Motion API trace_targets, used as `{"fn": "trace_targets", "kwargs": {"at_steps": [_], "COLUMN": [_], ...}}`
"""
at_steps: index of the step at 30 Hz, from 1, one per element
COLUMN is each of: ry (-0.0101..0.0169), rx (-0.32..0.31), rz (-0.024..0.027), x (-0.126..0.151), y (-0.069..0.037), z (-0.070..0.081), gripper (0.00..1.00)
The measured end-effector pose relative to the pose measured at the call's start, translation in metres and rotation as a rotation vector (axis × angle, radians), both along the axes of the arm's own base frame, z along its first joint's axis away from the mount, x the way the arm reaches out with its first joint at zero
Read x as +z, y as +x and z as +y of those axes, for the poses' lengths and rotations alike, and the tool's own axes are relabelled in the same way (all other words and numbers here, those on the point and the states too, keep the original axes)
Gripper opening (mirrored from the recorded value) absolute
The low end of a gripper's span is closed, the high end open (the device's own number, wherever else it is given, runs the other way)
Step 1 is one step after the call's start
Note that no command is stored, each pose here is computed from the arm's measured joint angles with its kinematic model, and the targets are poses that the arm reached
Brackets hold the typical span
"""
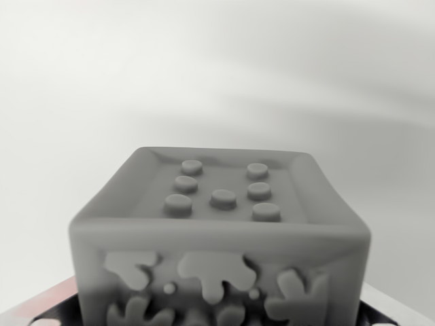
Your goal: Destack cube
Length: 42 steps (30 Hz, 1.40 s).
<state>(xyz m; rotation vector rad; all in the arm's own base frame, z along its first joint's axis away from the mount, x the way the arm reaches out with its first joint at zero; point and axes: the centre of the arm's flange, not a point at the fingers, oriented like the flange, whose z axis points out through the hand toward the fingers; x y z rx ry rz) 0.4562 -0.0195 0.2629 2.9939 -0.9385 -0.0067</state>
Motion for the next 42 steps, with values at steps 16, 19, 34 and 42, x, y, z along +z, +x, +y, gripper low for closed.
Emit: {"fn": "trace_targets", "kwargs": {"at_steps": [16,19,34,42], "ry": [0.0022,0.0027,0.0057,0.0065], "rx": [0.107,0.123,0.213,0.261], "rz": [0.0011,0.0012,0.0008,0.0003], "x": [-0.007,-0.009,-0.015,-0.018], "y": [-0.023,-0.026,-0.046,-0.056], "z": [-0.022,-0.026,-0.045,-0.055], "gripper": [0.0,0.0,0.0,0.0]}}
